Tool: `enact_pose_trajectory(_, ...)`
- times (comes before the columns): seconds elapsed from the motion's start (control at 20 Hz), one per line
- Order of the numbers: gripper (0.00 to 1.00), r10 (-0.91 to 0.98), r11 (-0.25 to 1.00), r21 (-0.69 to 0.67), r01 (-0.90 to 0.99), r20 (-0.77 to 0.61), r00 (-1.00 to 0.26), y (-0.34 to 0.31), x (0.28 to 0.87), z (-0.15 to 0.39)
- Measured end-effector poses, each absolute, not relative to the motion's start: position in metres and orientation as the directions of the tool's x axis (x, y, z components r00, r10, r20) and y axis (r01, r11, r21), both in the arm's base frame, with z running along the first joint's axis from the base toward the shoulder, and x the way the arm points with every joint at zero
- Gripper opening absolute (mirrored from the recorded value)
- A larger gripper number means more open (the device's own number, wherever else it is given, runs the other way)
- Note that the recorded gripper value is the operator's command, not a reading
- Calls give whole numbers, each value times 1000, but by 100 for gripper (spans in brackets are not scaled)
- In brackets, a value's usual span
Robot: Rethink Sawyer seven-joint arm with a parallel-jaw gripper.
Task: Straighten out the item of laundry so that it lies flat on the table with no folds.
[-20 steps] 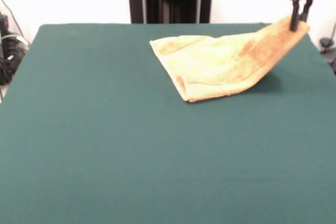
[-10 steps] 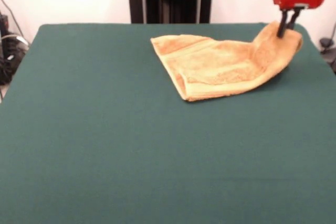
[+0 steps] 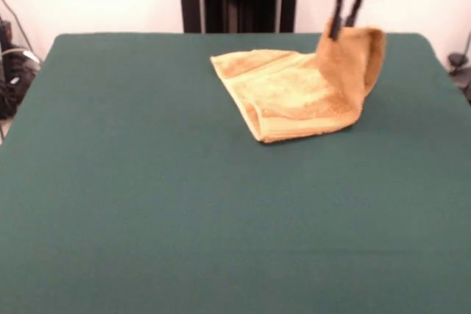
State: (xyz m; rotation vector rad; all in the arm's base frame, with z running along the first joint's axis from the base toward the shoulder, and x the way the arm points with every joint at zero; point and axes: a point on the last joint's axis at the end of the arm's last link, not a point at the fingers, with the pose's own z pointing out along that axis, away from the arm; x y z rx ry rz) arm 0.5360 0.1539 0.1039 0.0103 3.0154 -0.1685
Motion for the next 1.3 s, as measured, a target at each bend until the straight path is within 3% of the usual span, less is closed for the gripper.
enact_pose_trajectory(0.3, 0, 22, 993, -113, 37, -134, -991, 141, 558, 117)
enact_pose_trajectory(0.95, 0, -118, 985, -148, -89, -200, -973, 222, 559, 137)
enact_pose_trajectory(1.3, 0, -75, 989, -141, -42, -242, -967, 198, 595, 158)
